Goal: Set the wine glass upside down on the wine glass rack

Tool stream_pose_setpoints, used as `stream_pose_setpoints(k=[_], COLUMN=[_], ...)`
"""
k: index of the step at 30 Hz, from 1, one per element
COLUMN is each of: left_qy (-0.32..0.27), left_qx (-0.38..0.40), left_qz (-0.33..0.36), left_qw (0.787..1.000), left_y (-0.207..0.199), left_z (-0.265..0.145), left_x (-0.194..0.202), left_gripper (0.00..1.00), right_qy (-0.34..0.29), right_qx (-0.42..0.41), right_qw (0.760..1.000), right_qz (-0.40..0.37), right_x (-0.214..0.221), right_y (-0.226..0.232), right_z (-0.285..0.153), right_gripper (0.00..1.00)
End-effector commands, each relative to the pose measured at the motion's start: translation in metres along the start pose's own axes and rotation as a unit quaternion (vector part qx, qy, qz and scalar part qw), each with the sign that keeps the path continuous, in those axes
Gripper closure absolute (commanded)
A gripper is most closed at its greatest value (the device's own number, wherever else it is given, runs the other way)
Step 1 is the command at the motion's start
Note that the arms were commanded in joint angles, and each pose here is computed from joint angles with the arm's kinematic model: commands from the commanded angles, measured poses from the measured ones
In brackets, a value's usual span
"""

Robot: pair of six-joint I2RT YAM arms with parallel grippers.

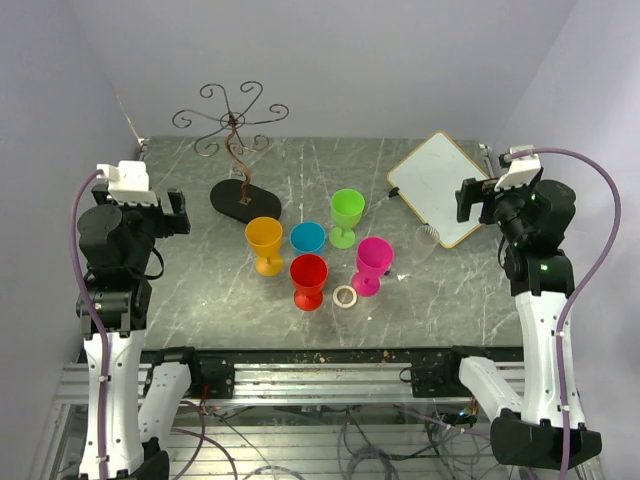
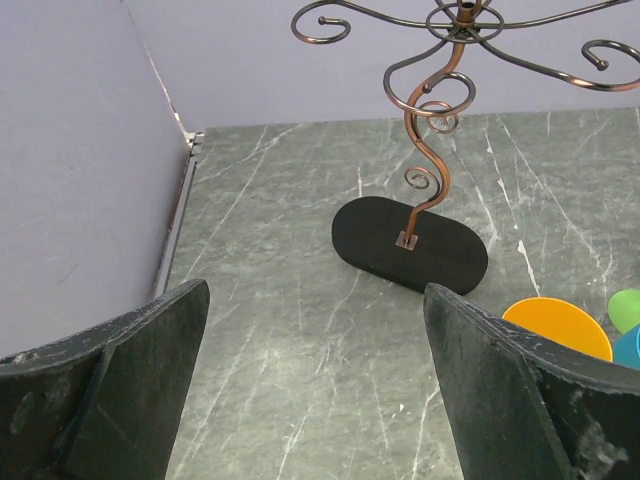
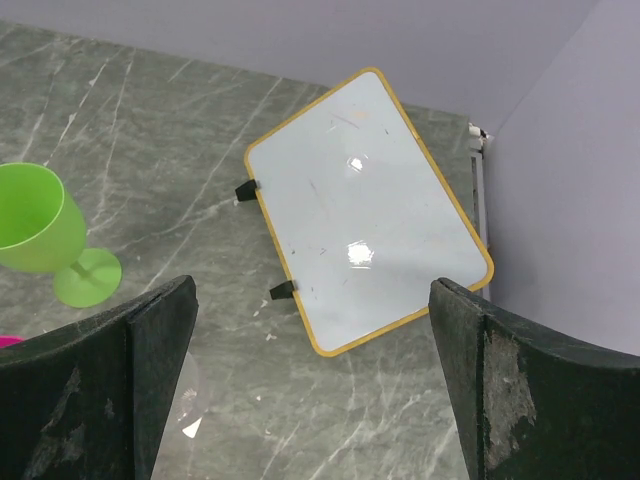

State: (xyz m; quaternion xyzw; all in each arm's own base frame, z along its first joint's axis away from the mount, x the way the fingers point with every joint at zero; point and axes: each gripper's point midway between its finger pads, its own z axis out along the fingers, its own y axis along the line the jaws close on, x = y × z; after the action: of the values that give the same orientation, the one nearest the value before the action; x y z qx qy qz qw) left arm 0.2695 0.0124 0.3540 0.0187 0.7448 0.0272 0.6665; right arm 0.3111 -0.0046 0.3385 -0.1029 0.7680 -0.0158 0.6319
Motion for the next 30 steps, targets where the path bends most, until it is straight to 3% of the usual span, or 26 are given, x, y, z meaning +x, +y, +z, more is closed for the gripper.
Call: stream_pose_setpoints(k=[1,7,12,19,23,30], left_qy=[-0.044,-0.045,-0.042,-0.061,-0.058,0.003], left_qx=[-0.015,-0.015,0.031,0.120,0.162,0.197], left_qz=[0.003,0.002,0.023,0.056,0.070,0.061], left_qw=[0.999,0.999,0.998,0.989,0.983,0.979], left_y=[0.008,0.008,-0.006,-0.035,-0.046,-0.051], left_z=[-0.002,-0.002,-0.004,0.001,0.015,0.066], left_x=[-0.029,-0.033,-0.039,-0.059,-0.067,-0.067], left_gripper=[0.01,0.01,0.01,0.01,0.03,0.04], right_qy=[-0.023,-0.018,-0.021,-0.024,-0.028,-0.048], right_qx=[0.012,0.004,-0.001,-0.107,-0.150,-0.206], right_qw=[1.000,1.000,0.999,0.988,0.980,0.966], right_qz=[-0.005,-0.012,-0.028,-0.106,-0.127,-0.147], right_x=[-0.019,-0.020,-0.029,-0.019,-0.019,-0.016], right_y=[-0.007,-0.007,-0.007,0.024,0.040,0.071], right_z=[-0.003,0.000,-0.002,0.015,0.022,0.035], right_gripper=[0.00,0.00,0.00,0.00,0.00,0.00])
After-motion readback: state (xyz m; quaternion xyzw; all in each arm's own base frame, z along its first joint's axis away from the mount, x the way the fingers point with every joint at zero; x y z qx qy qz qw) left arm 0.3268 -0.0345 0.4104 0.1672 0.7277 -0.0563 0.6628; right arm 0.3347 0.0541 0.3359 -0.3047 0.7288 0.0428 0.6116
